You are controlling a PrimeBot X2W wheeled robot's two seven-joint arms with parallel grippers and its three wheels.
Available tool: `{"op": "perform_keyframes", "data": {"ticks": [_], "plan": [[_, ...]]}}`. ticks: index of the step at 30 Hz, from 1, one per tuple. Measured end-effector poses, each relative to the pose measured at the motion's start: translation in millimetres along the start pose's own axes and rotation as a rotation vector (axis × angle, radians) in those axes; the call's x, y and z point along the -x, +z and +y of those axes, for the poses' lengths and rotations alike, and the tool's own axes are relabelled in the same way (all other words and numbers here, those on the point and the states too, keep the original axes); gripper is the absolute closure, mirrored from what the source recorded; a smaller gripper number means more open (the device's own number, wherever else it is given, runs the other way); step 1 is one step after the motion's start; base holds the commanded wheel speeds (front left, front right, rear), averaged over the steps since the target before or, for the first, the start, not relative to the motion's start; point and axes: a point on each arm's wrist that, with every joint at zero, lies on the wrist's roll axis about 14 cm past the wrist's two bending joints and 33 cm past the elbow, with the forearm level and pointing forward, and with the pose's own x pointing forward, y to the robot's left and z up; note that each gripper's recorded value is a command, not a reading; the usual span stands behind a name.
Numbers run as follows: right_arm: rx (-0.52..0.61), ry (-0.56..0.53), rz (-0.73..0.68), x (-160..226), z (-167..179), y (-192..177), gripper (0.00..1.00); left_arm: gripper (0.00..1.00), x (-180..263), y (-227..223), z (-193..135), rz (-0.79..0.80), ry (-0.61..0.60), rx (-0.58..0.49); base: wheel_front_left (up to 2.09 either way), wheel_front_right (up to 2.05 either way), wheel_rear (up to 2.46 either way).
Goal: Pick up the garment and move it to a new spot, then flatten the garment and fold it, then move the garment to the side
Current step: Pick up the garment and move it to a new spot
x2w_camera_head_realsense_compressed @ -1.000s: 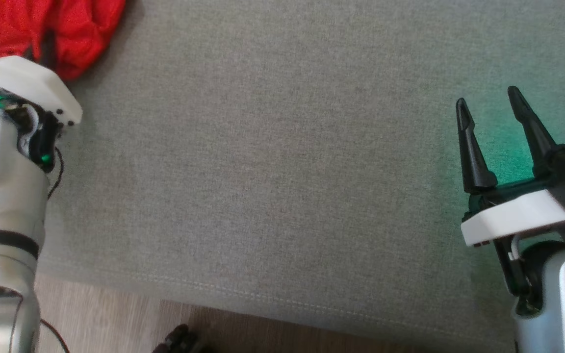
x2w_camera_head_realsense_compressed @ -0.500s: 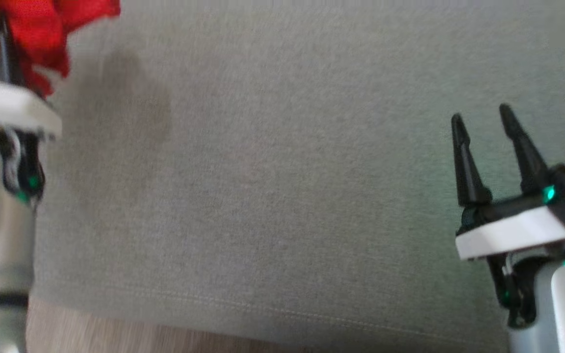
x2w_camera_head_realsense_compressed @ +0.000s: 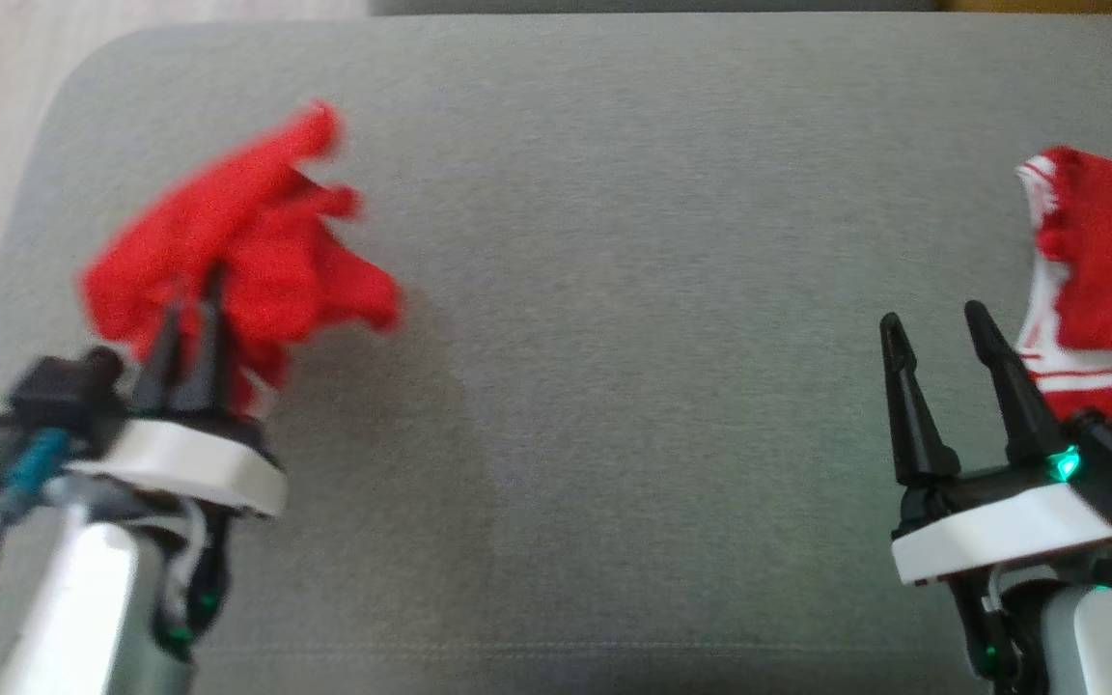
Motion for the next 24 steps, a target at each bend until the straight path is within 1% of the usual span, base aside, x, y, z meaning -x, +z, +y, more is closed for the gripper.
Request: {"op": "perform_keyframes", "data": {"ticks": [4, 7, 10, 14, 17, 21, 22, 23, 24], "plan": [[-0.006, -0.041, -0.008, 12, -11, 3, 0.0, 1.0, -7, -8, -54, 0.038, -0.155, 0.048, 0.0, 0.0, 0.0], [-0.016, -0.087, -0.015, 22, -24, 4, 0.0, 1.0, -9, -23, -99, 0.093, -0.289, 0.073, 0.0, 0.0, 0.0], [-0.025, -0.134, -0.015, 32, -37, 3, 0.0, 1.0, -12, -37, -146, 0.137, -0.435, 0.07, 0.0, 0.0, 0.0], [-0.036, -0.202, -0.016, 46, -55, 0, 0.0, 1.0, -14, -52, -200, 0.168, -0.61, 0.042, 0.0, 0.0, 0.0], [-0.045, -0.249, -0.005, 54, -66, -6, 0.0, 1.0, -13, -69, -229, 0.208, -0.71, 0.011, 0.0, 0.0, 0.0], [-0.051, -0.293, 0.013, 61, -77, -14, 0.0, 1.0, -6, -103, -250, 0.294, -0.791, -0.015, 0.0, 0.0, 0.0], [-0.052, -0.302, 0.017, 62, -79, -16, 0.0, 0.23, -3, -110, -254, 0.311, -0.809, -0.024, 0.0, 0.0, 0.0], [-0.051, -0.31, 0.02, 63, -82, -17, 0.0, 0.0, -1, -115, -257, 0.314, -0.824, -0.033, 0.0, 0.0, 0.0], [-0.049, -0.316, 0.021, 64, -83, -18, 0.0, 0.0, 1, -116, -260, 0.309, -0.836, -0.032, 0.0, 0.0, 0.0]]}}
